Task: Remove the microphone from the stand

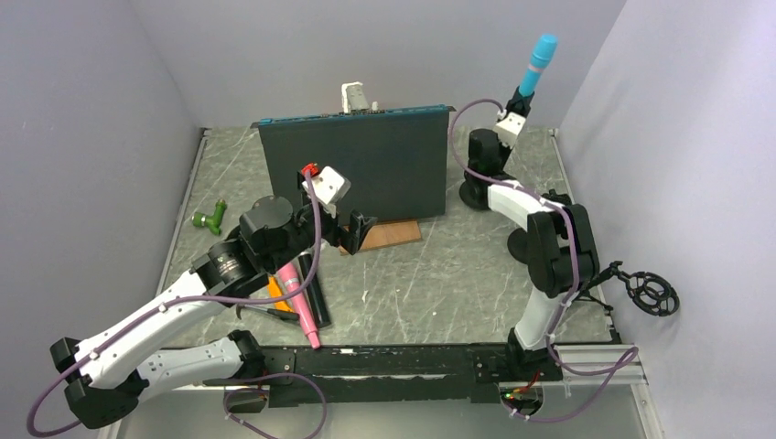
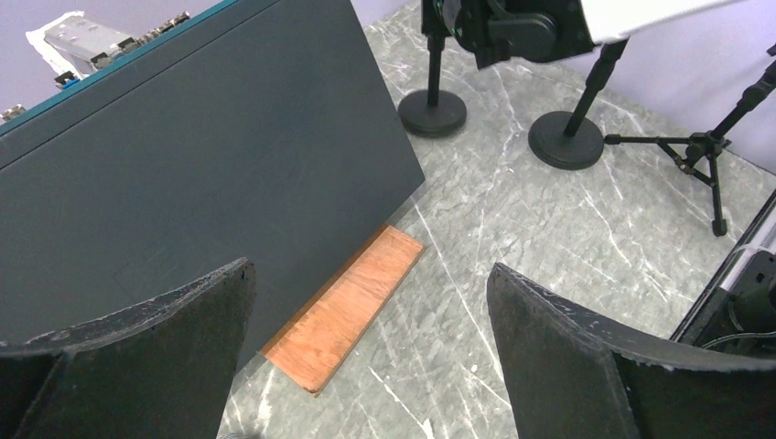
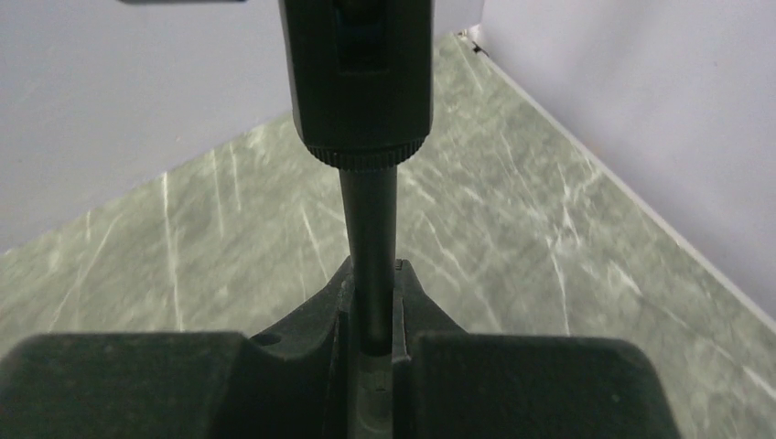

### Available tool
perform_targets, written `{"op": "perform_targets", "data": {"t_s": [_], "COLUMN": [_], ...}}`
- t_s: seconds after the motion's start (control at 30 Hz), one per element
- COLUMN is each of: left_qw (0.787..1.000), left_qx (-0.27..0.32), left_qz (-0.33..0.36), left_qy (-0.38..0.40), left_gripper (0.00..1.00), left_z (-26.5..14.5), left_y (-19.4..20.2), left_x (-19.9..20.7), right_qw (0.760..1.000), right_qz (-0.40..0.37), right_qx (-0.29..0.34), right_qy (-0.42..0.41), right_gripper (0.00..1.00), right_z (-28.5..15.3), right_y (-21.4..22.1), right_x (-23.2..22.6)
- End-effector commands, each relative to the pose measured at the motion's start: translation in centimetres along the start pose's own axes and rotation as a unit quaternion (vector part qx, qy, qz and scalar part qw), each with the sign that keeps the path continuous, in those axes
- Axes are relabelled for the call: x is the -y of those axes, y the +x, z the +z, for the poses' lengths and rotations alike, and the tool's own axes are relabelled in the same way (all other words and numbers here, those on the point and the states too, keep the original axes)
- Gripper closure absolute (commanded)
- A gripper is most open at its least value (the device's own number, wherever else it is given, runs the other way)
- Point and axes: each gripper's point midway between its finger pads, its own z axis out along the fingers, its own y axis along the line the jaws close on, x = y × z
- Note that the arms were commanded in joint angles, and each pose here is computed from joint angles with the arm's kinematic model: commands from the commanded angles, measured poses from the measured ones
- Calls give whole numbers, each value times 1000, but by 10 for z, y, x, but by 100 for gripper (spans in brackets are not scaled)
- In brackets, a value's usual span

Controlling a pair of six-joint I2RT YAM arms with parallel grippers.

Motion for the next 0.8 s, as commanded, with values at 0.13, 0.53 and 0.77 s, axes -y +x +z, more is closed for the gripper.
{"op": "perform_targets", "data": {"t_s": [0.13, 0.53, 0.77], "left_qw": [999, 998, 998], "left_qx": [34, 45, 44], "left_qz": [-20, -32, -34], "left_qy": [9, 0, -11], "left_gripper": [1, 1, 1], "left_z": [-9, -14, -13], "left_y": [-18, -20, -17], "left_x": [2, -1, -5], "right_qw": [1000, 991, 959], "right_qz": [11, -1, 2], "right_qx": [-2, -28, -35], "right_qy": [-6, -132, -280], "right_gripper": [100, 100, 100], "right_z": [-70, -184, -249], "right_y": [9, 50, 75], "right_x": [12, 19, -4]}}
